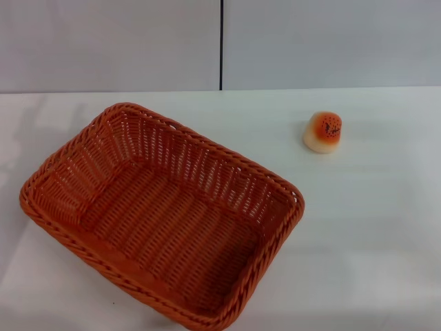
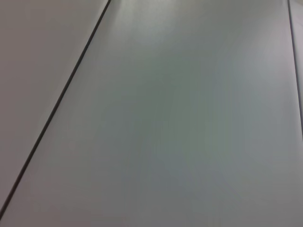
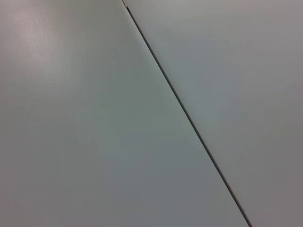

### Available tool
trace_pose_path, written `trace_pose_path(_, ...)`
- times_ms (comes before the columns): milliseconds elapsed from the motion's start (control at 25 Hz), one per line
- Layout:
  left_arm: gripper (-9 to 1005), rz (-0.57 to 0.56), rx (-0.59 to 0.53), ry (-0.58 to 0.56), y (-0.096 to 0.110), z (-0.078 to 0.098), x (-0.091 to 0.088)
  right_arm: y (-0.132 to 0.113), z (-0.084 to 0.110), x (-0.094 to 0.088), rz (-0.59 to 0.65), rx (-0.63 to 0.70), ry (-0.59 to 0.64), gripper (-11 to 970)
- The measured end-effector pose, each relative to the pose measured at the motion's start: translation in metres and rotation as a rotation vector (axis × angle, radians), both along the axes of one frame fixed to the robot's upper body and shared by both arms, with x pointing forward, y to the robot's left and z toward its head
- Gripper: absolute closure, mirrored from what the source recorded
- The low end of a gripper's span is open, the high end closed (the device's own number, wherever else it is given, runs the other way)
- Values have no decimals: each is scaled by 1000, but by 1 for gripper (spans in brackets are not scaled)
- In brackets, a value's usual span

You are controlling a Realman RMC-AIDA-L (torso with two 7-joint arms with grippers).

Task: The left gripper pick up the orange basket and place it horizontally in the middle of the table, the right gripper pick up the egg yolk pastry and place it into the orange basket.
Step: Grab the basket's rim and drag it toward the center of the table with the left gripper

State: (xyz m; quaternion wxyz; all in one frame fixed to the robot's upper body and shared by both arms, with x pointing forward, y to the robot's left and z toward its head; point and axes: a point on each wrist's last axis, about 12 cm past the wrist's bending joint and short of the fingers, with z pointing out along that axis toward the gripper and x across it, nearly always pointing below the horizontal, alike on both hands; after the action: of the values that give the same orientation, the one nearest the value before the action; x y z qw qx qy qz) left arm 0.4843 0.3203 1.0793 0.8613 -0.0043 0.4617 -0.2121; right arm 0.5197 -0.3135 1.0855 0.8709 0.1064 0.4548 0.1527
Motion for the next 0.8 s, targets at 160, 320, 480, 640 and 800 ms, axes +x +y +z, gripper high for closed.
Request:
trace_pose_path(160, 182, -1, 0, -1, 0, 0, 0, 0, 0, 0, 4, 5, 0, 388)
trace_pose_path(320, 182, -2, 0, -1, 0, 0, 1, 0, 0, 1, 6, 6, 0, 390)
trace_pose_path(480, 182, -9, -3, 0, -1, 0, 1, 1, 1, 1, 8, 6, -1, 393)
trace_pose_path(640, 181, -28, -29, 18, 1, -1, -1, 1, 1, 1, 8, 6, -1, 396)
trace_pose_path(800, 181, -48, -28, 30, 5, 0, 1, -1, 4, -2, 8, -7, -32, 398)
